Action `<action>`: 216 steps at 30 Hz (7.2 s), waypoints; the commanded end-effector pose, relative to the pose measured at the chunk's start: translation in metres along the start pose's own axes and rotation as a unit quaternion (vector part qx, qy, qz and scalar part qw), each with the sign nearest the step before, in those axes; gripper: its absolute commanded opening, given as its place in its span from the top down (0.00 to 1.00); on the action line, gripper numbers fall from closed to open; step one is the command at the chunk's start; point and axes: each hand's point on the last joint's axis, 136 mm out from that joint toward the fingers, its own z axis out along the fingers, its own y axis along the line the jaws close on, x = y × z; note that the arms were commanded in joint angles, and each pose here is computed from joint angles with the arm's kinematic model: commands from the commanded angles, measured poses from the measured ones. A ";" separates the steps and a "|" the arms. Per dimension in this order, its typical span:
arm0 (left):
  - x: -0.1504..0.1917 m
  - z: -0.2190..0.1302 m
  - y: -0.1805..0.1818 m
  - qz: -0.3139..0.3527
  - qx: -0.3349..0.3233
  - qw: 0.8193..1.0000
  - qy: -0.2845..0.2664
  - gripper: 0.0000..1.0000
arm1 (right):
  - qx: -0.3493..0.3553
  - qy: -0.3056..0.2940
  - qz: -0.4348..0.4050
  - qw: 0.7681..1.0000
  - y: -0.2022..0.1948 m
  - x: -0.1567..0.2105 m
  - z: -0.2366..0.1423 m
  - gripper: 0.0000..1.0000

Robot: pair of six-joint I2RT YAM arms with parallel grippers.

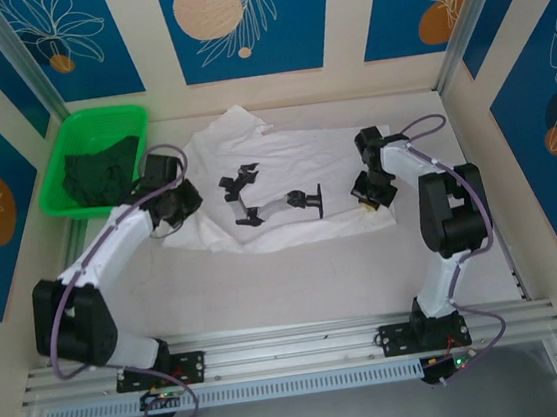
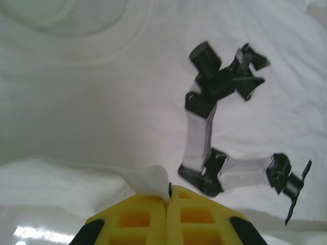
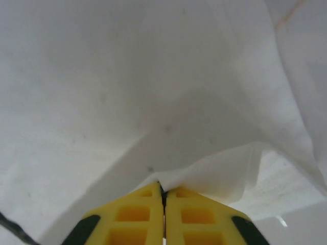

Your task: Fold and stack the t-shirts

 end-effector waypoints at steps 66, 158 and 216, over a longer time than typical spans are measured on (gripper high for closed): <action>-0.008 0.096 0.013 0.038 -0.020 0.999 0.006 0.94 | -0.059 -0.017 -0.046 0.997 -0.012 0.012 0.016 0.71; 0.037 -0.056 0.054 -0.037 -0.013 0.999 -0.007 0.89 | -0.162 -0.029 0.165 0.972 -0.096 0.055 -0.039 1.00; 0.056 0.024 0.114 -0.039 -0.039 0.998 0.023 0.31 | -0.239 0.018 0.042 0.970 -0.041 0.068 -0.017 0.60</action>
